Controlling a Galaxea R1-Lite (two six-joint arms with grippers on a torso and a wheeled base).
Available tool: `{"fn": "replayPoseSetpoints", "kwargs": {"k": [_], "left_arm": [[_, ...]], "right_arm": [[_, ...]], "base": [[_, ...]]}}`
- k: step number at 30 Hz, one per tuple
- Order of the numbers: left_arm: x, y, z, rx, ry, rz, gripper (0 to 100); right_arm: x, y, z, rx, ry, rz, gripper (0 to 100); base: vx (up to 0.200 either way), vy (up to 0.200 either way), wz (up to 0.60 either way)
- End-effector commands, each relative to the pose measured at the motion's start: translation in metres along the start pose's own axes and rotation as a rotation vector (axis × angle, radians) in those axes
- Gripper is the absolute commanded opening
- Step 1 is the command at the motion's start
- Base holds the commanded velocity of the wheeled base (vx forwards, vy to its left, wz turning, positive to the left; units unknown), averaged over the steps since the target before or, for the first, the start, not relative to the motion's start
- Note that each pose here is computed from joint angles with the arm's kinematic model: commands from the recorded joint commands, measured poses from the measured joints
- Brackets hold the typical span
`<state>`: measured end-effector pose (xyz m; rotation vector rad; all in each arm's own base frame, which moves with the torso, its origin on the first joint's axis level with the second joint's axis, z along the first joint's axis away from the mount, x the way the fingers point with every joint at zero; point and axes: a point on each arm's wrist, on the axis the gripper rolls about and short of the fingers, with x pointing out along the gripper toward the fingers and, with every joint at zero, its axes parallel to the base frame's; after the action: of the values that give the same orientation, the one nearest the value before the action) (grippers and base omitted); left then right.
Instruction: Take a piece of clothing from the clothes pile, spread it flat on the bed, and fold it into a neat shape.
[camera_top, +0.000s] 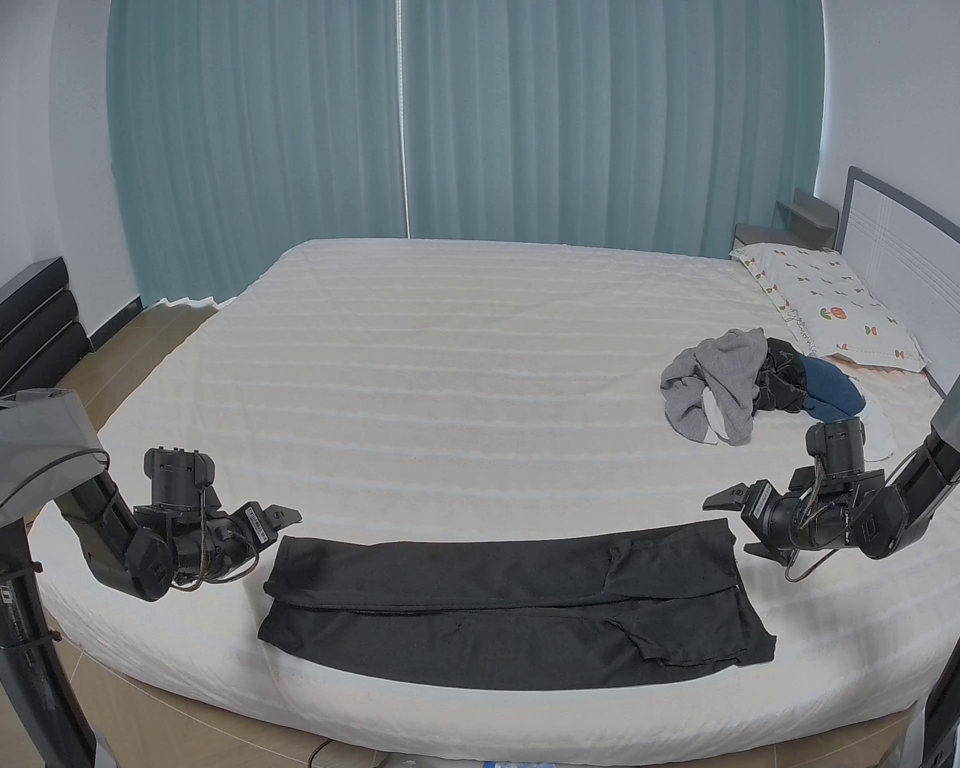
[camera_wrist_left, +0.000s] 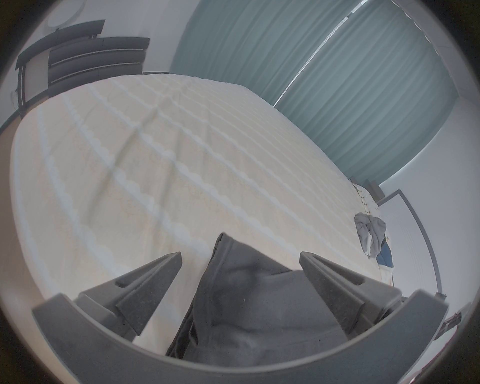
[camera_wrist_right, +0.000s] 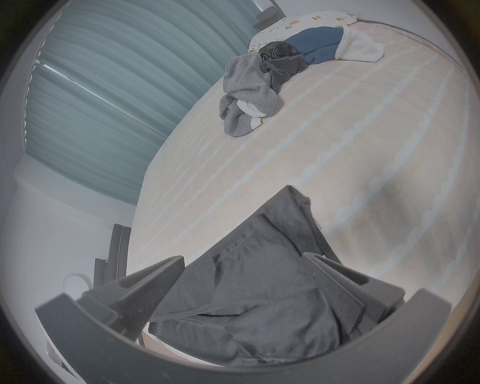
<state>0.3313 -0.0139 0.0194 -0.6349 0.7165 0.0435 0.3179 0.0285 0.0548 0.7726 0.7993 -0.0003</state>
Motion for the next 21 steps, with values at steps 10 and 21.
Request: {"fn": "replayPoseSetpoints", "kwargs": {"k": [10, 21], "left_arm": [[0.059, 0.012, -0.007, -0.008, 0.036, 0.015, 0], [0.062, 0.012, 0.003, -0.093, -0.046, 0.062, 0]], "right_arm": [[0.047, -0.005, 0.026, 0.056, -0.023, 0.007, 100], [0.06, -0.012, 0.024, 0.069, -0.011, -0.017, 100]], "base": [[0.0, 0.0, 0.0], [0.0, 0.0, 0.0]]}}
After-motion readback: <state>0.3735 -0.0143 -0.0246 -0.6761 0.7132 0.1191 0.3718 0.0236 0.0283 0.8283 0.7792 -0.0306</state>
